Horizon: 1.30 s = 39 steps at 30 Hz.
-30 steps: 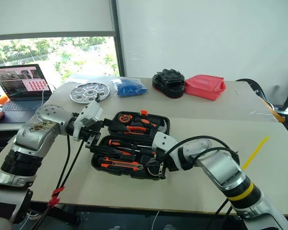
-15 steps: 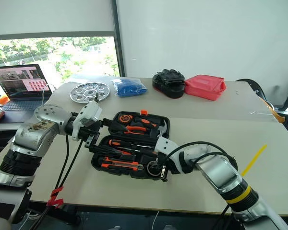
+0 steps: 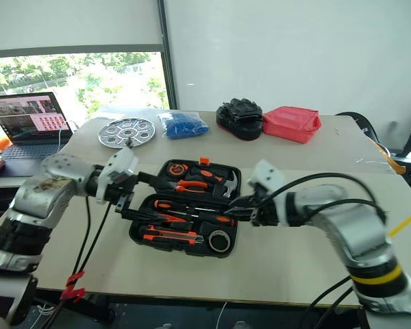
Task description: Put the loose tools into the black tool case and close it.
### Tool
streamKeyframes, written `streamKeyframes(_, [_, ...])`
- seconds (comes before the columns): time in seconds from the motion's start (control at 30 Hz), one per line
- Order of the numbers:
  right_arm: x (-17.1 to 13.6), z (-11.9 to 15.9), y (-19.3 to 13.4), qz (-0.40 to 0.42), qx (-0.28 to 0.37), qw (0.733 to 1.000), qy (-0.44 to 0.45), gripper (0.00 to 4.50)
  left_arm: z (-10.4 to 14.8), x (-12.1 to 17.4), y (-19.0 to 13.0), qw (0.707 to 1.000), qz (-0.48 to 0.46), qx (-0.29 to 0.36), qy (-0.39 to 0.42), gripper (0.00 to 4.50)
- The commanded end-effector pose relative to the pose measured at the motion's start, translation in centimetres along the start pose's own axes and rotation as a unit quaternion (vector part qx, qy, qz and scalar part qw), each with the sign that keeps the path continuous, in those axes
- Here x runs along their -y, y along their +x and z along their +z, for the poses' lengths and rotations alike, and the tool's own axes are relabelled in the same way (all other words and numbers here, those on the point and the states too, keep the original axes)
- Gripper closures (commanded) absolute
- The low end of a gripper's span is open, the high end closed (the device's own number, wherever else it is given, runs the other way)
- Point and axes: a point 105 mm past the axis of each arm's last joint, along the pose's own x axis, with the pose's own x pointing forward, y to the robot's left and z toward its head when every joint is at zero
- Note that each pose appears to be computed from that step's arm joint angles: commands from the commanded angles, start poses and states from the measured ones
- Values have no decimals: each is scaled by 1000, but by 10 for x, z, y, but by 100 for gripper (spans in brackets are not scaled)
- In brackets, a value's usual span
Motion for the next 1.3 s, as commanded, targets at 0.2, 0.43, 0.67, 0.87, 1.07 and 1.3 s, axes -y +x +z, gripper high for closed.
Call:
streamKeyframes(0.2, [4, -10, -47, -68, 20, 997, 14, 3, -20, -3, -64, 988, 147, -15, -39, 0])
streamKeyframes(0.43, [10, -27, -44, -95, 10, 995, 37, 27, -40, -18, -76, 976, 208, -24, -65, 27])
streamKeyframes(0.67, [25, -60, -12, -102, -37, 994, 33, 251, -75, -45, -46, 972, 209, -99, -38, 270])
streamKeyframes(0.87, [28, -72, 12, -84, -52, 995, 15, 449, -90, -56, -23, 973, 191, -127, -23, 450])
streamKeyframes(1.07, [23, -71, 35, -58, -53, 997, -15, 449, -97, -52, 4, 977, 160, -136, -28, 450])
streamKeyframes(1.3, [10, -62, 54, -13, -40, 999, -24, 449, -84, -47, 20, 987, 132, -91, -35, 450])
